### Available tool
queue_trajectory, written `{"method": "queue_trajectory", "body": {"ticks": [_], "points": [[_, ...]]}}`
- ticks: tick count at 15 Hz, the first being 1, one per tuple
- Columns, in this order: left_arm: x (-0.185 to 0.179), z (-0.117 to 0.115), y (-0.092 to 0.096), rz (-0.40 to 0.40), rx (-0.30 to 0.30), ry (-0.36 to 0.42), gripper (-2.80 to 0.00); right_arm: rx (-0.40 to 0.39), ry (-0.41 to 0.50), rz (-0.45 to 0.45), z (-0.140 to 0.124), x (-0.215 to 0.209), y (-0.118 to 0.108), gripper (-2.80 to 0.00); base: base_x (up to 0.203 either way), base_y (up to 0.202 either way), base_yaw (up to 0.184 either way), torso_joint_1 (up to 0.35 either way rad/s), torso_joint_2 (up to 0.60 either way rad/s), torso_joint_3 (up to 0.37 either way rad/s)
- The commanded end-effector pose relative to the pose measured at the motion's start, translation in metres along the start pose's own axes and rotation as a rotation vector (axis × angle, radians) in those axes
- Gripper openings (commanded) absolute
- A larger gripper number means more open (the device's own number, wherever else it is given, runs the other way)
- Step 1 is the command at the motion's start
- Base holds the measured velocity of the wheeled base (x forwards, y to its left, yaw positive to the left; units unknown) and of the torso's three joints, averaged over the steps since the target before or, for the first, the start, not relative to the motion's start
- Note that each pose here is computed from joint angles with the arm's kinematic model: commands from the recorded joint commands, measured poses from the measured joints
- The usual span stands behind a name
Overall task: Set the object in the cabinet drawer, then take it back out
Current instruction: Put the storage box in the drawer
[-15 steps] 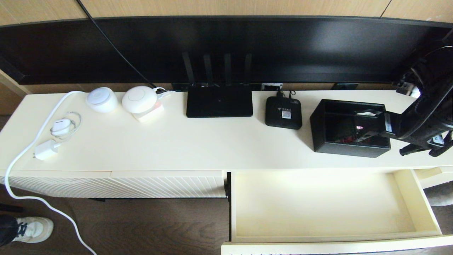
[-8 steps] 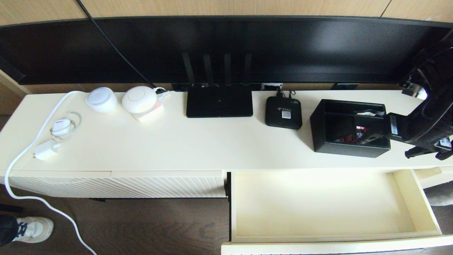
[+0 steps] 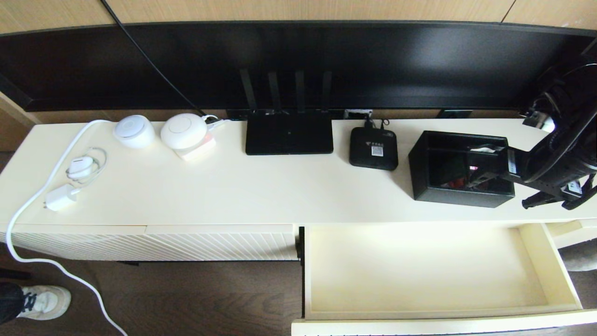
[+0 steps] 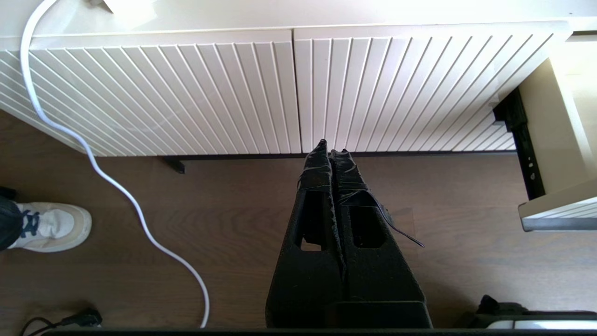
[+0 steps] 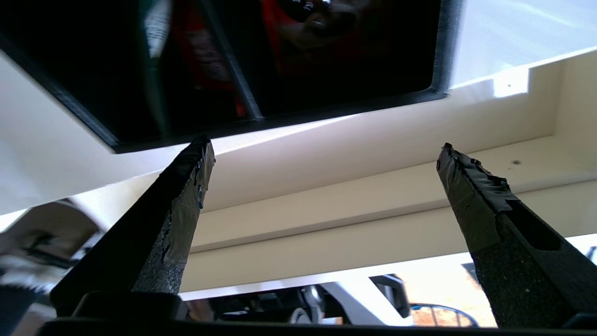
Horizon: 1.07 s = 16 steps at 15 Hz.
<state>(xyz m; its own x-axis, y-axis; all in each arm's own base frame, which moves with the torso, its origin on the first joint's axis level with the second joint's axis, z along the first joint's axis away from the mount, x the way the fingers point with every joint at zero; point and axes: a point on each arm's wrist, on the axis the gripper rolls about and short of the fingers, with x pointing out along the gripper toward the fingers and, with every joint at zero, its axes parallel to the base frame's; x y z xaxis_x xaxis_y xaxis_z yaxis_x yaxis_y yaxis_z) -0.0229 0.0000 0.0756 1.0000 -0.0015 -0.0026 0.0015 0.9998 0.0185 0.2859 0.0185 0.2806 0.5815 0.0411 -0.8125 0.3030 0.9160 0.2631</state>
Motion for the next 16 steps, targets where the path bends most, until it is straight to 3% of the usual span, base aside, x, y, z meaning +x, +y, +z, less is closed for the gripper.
{"method": "queue_trajectory", "body": {"ticks": [1, 12, 16], "points": [[0.000, 0.000, 0.000, 0.000, 0.000, 0.001, -2.80, 0.007, -0.005, 0.015, 0.003, -0.002, 0.002, 0.00, 0.000, 0.000, 0.000, 0.000, 0.00, 0.000], [0.000, 0.000, 0.000, 0.000, 0.000, 0.002, -2.80, 0.064, -0.039, 0.031, 0.019, 0.020, 0.003, 0.00, 0.000, 0.000, 0.000, 0.000, 0.00, 0.000], [0.000, 0.000, 0.000, 0.000, 0.000, 0.001, -2.80, 0.050, -0.039, 0.068, 0.019, 0.017, 0.011, 0.00, 0.000, 0.000, 0.000, 0.000, 0.00, 0.000]]}}
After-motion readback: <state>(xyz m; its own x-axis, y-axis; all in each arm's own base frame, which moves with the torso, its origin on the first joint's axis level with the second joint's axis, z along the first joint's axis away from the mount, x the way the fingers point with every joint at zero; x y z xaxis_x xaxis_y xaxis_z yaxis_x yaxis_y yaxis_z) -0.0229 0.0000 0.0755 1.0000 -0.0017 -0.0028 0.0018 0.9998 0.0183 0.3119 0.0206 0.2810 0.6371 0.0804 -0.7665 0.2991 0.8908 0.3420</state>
